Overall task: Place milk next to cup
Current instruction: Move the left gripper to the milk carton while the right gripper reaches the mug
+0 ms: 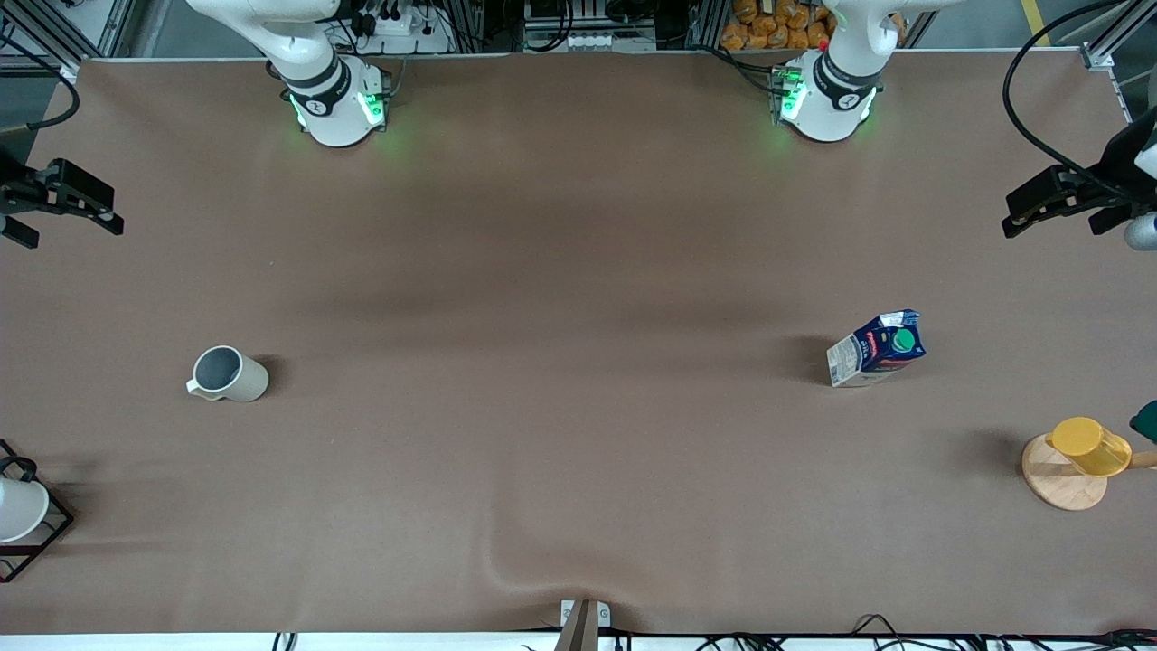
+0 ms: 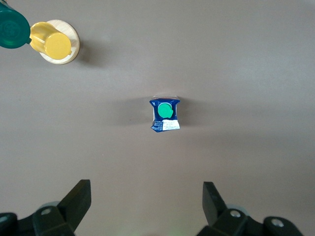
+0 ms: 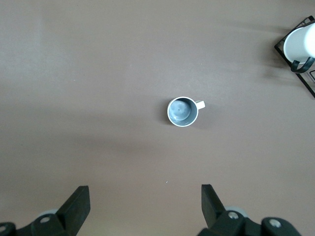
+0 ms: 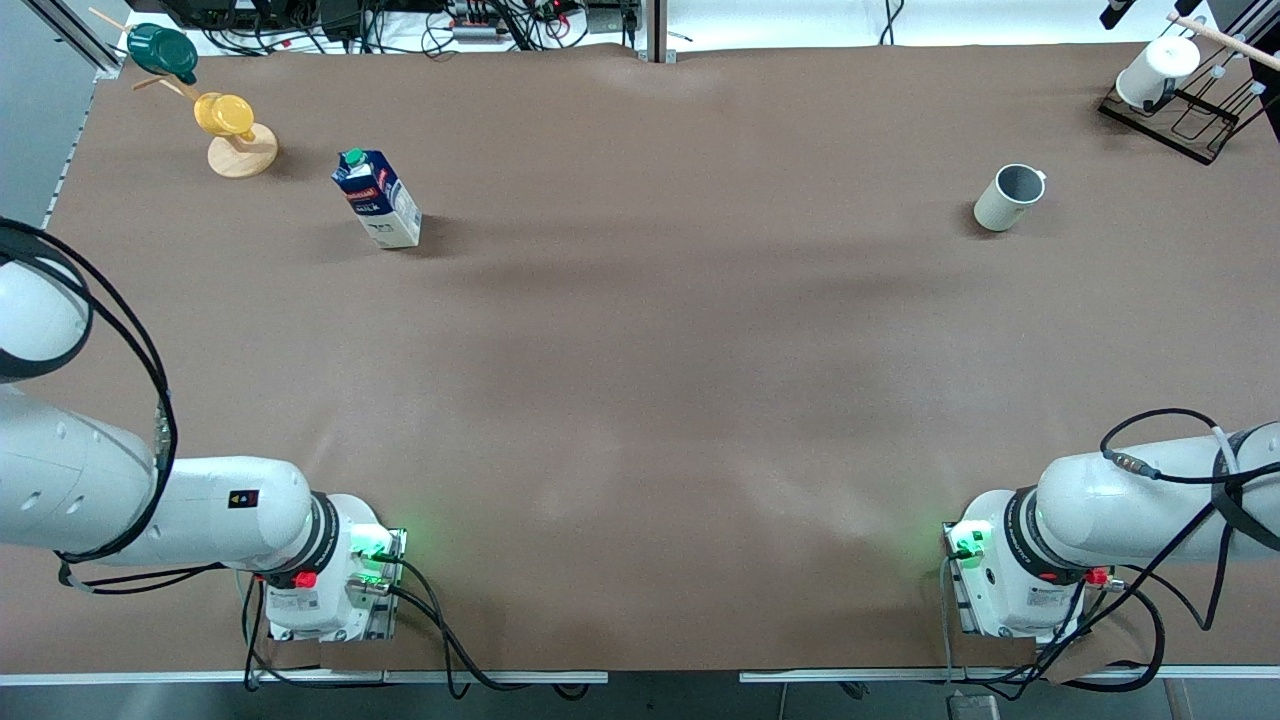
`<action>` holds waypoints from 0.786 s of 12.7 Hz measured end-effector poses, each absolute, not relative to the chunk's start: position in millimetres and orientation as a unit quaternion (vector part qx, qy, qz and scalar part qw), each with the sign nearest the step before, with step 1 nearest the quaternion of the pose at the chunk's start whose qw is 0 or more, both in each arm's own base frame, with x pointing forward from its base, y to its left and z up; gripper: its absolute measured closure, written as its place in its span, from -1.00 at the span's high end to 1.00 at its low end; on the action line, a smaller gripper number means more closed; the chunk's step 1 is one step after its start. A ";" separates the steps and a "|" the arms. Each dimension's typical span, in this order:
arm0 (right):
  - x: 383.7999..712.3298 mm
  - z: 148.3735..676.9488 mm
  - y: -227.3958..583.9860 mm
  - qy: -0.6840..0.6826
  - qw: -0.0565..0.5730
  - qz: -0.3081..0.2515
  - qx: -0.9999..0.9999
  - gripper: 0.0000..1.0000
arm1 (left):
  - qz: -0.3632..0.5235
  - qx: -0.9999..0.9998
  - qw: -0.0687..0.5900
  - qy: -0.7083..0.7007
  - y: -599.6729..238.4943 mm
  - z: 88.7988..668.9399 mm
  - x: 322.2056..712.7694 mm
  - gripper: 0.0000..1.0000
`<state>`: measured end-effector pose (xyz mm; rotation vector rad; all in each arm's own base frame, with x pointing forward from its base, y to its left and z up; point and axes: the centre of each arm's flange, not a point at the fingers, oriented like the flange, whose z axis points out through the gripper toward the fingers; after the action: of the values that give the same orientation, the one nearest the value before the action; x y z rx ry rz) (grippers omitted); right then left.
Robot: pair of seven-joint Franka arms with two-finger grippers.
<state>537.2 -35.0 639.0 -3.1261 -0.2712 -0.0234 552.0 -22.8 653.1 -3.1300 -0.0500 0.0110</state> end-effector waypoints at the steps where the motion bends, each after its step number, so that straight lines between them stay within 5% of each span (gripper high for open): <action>1: 537.3 639.0 -35.0 -0.086 0.002 -0.008 -0.996 1.00 | 0.004 -1.000 0.006 -0.016 -22.8 653.1 552.0 1.00; 5: 537.3 638.6 -34.6 -0.087 0.002 -0.007 -0.996 1.00 | 0.028 -0.999 0.005 -0.015 -22.8 627.4 563.8 1.00; 10: 551.5 606.7 -38.2 -0.084 0.005 0.023 -0.996 1.00 | 0.083 -0.996 0.000 -0.013 -30.0 496.4 616.2 1.00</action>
<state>551.5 -38.2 606.7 -3.1192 -0.2638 0.0730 616.2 -30.0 496.4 -3.1301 -0.0402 0.2597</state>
